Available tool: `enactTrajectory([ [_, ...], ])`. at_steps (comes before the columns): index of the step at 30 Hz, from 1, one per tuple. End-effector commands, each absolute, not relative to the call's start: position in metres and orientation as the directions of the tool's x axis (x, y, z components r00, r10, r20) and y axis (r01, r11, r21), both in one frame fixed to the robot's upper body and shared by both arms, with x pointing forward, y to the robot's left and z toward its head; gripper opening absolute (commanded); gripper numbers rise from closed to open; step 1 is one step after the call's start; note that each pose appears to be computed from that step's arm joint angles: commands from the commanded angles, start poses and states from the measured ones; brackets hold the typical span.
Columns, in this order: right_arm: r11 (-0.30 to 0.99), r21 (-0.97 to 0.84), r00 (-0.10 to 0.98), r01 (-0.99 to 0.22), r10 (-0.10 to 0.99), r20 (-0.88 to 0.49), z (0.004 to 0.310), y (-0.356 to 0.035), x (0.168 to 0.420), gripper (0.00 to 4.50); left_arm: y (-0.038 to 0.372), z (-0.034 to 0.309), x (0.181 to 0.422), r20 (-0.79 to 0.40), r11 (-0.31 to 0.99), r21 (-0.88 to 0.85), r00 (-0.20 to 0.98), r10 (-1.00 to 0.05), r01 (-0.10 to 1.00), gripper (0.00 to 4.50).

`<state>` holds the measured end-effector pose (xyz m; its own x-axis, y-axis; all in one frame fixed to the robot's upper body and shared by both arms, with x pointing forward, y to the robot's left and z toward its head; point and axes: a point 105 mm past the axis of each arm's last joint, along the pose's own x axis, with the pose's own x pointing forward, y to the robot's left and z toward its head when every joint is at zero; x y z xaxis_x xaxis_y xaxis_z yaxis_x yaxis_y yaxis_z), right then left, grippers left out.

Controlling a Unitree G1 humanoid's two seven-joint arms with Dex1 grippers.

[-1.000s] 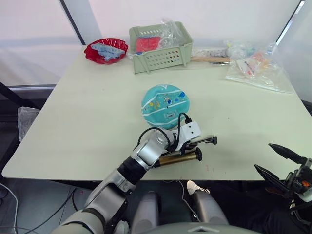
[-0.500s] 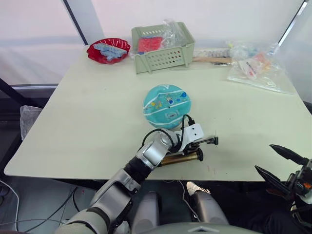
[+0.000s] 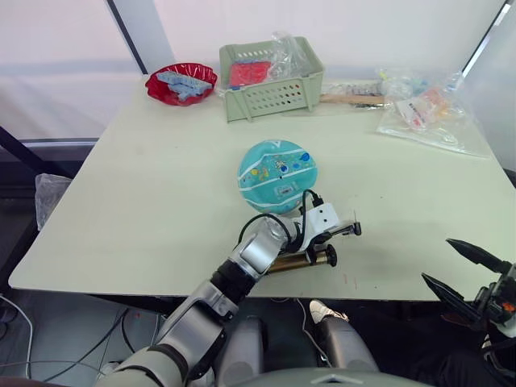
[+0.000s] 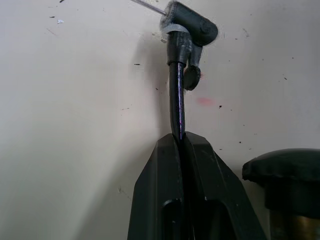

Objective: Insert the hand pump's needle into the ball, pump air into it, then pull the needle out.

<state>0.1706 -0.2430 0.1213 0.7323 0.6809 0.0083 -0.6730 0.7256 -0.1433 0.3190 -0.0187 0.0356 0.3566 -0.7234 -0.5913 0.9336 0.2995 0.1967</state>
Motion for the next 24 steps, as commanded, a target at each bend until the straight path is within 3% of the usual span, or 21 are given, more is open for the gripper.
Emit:
enactTrajectory([
  [1,0.733,-0.174,0.743,-0.657,0.669,0.016,0.128,-0.248,0.169,4.50,-0.023,0.039,0.313,-0.566,0.297,0.166,0.337,-0.752,0.940,0.03],
  [17,0.842,0.009,0.842,-0.539,0.539,0.019,0.117,-0.231,0.189,4.50,-0.034,0.085,0.298,-0.311,0.292,0.071,0.299,-0.902,0.954,0.03],
  [24,0.841,0.217,0.864,-0.496,0.503,0.025,0.125,-0.206,0.212,4.50,-0.028,0.100,0.291,-0.216,0.253,0.010,0.249,-0.944,0.967,0.03],
])
